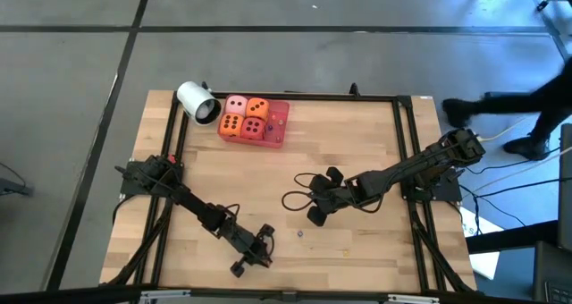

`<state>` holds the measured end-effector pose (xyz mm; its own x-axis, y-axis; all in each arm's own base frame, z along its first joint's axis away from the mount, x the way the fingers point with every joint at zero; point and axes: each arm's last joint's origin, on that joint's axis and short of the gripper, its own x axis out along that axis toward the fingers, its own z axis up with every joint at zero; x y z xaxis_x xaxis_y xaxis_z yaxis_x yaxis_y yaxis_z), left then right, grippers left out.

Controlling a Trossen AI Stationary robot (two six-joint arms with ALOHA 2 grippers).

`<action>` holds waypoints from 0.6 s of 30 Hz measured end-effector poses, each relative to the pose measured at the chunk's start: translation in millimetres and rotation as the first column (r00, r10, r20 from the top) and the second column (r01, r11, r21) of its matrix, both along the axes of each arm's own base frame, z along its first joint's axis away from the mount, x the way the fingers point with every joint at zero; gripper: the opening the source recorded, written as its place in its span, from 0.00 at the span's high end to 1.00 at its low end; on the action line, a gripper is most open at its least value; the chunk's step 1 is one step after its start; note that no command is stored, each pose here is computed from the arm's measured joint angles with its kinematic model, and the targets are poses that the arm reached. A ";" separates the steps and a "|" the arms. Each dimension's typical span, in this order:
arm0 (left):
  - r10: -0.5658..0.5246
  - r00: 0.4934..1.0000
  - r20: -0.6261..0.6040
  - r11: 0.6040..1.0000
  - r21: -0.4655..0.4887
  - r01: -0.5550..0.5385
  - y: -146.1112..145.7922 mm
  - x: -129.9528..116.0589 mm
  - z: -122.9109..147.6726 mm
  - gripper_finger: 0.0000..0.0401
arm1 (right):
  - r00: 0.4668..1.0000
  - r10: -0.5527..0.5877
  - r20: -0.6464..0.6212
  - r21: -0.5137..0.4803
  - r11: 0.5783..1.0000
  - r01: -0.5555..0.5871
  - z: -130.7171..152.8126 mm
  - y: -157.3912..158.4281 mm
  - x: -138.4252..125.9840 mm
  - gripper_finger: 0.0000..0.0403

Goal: Pick & Place Dice
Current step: Put the small red die into the red bin

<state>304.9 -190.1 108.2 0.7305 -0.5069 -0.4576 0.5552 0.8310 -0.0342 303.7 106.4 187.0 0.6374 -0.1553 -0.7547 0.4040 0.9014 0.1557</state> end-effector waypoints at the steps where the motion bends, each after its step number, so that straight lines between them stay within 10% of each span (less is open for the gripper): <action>1: 0.009 1.000 0.003 1.000 0.004 -0.009 0.2 0.2 0.0 0.86 | 1.000 0.000 0.000 0.000 1.000 0.000 0.0 0.0 0.0 0.96; 18: 0.122 0.992 0.036 0.985 0.122 -0.125 42.0 17.0 10.7 0.86 | 1.000 0.006 -0.001 -0.005 1.000 -0.006 0.0 0.0 0.0 0.96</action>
